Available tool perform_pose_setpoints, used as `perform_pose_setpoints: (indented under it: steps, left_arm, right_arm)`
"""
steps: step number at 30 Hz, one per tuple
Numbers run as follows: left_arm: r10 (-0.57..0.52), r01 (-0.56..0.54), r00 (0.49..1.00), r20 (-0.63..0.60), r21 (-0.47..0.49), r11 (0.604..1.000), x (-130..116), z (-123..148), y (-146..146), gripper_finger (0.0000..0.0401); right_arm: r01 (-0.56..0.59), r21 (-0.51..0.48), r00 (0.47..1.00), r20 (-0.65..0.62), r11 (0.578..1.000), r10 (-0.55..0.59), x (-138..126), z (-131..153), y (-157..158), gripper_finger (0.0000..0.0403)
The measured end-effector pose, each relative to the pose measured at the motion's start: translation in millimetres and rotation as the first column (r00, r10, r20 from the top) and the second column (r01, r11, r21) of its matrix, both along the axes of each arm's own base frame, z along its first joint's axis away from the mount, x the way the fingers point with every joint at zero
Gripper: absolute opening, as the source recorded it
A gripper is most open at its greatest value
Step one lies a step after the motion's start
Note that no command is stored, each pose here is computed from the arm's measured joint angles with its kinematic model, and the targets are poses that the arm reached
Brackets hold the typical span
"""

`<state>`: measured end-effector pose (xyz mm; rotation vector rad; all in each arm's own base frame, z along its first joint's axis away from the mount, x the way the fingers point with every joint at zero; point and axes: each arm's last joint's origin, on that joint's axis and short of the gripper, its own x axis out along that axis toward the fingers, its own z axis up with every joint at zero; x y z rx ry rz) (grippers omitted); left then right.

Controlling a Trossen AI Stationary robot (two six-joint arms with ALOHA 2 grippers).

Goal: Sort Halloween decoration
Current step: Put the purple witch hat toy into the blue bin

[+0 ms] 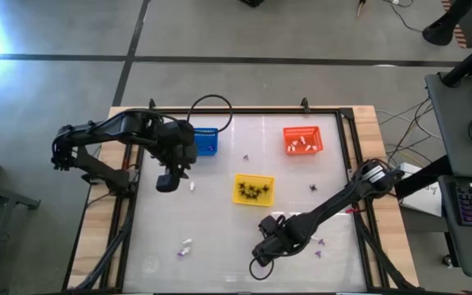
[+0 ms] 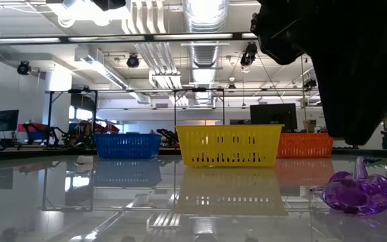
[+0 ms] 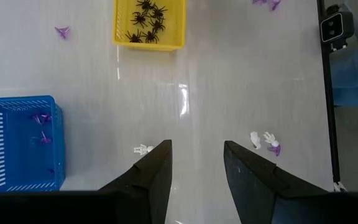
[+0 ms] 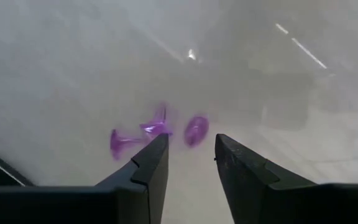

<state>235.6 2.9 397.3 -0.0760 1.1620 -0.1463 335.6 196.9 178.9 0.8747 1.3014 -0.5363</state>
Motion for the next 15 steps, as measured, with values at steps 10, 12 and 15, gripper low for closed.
perform_pose_setpoints:
  steps: [10, 12, 15]
  left_arm:
    - [0.004, -0.004, 1.000, 0.004, -0.002, 1.000, 0.4, 0.2, -0.1, 0.0128]
    - [0.004, -0.004, 1.000, 0.004, -0.002, 1.000, 0.4, 0.2, -0.1, 0.0128]
    - [0.004, -0.004, 1.000, 0.005, -0.002, 1.000, 0.5, 0.2, -0.1, 0.0128]
  right_arm:
    - [-0.005, 0.017, 0.999, -0.034, 1.000, 0.005, 2.5, -15.6, 5.6, 0.0127]
    - [-0.004, 0.016, 0.999, -0.042, 1.000, 0.005, 3.4, -19.5, 6.1, 0.0127]
    - [-0.004, 0.012, 0.999, -0.049, 1.000, 0.005, 4.0, -23.1, 6.4, 0.0124]
